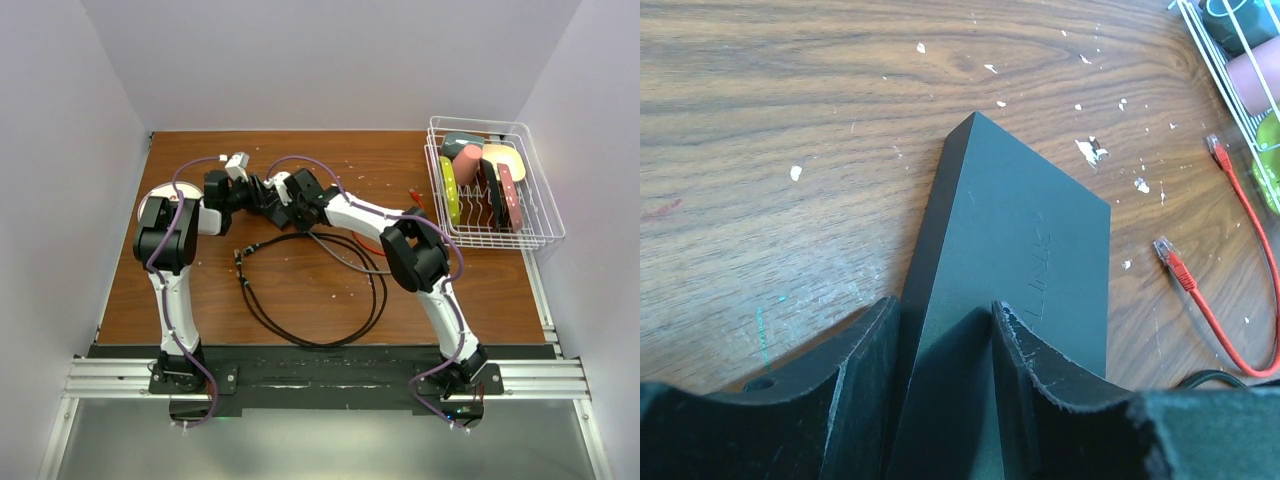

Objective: Insert the plug into the switch port

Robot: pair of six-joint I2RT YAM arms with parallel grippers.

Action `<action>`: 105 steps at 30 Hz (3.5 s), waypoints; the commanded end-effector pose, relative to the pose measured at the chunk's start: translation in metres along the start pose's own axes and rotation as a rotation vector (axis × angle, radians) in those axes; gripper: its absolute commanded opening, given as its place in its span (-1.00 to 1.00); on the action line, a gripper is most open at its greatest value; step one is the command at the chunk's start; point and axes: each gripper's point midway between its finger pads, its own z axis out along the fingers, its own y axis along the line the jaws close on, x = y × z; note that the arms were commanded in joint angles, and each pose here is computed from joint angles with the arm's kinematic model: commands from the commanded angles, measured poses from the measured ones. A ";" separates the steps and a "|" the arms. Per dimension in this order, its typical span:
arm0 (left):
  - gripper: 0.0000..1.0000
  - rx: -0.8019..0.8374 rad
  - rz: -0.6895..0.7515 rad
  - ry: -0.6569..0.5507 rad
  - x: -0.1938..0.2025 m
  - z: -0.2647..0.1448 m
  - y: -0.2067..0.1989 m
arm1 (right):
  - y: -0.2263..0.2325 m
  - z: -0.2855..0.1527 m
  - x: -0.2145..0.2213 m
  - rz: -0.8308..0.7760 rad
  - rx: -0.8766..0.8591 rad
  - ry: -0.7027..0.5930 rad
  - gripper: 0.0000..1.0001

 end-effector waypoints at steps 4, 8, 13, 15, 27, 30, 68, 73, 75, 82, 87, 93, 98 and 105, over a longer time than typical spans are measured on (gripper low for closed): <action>-0.27 0.185 -0.060 0.176 0.040 -0.004 -0.043 | -0.007 -0.024 -0.100 0.030 0.045 -0.404 -1.00; -0.28 0.187 -0.069 0.188 0.044 -0.003 -0.043 | -0.009 -0.026 -0.105 0.061 0.047 -0.445 -1.00; -0.31 0.189 -0.066 0.198 0.046 -0.003 -0.043 | -0.008 -0.019 -0.108 0.070 0.034 -0.427 -1.00; -0.31 0.190 -0.062 0.205 0.048 -0.002 -0.044 | -0.007 -0.019 -0.111 0.072 0.028 -0.408 -1.00; -0.36 0.210 -0.051 0.242 0.058 0.000 -0.054 | -0.011 -0.011 -0.113 0.089 0.026 -0.367 -1.00; -0.40 0.217 -0.050 0.255 0.060 0.000 -0.055 | -0.011 -0.012 -0.118 0.090 0.025 -0.384 -1.00; -0.13 0.197 -0.038 0.377 0.079 -0.003 -0.073 | -0.018 -0.010 -0.118 0.110 0.068 -0.426 -0.84; 0.11 0.098 -0.006 0.310 0.049 0.001 -0.059 | -0.016 -0.009 -0.093 0.144 0.068 -0.348 -0.57; 0.18 0.065 0.000 0.290 0.039 0.000 -0.054 | -0.015 -0.015 -0.089 0.161 0.065 -0.341 -0.38; 0.29 -0.103 0.032 0.167 -0.011 -0.020 -0.036 | -0.020 -0.033 -0.059 0.205 0.110 -0.274 0.32; 0.38 -0.156 0.101 0.061 -0.054 -0.051 -0.059 | -0.031 -0.064 -0.056 0.236 0.171 -0.274 0.75; 0.45 -0.139 0.115 -0.025 -0.068 -0.090 -0.092 | -0.038 -0.106 -0.049 0.276 0.211 -0.310 0.89; 0.47 -0.089 0.077 -0.022 -0.046 -0.115 -0.111 | -0.055 -0.123 -0.030 0.318 0.308 -0.298 0.82; 0.49 -0.053 0.079 -0.060 -0.031 -0.137 -0.127 | -0.087 -0.119 0.014 0.397 0.413 -0.237 0.65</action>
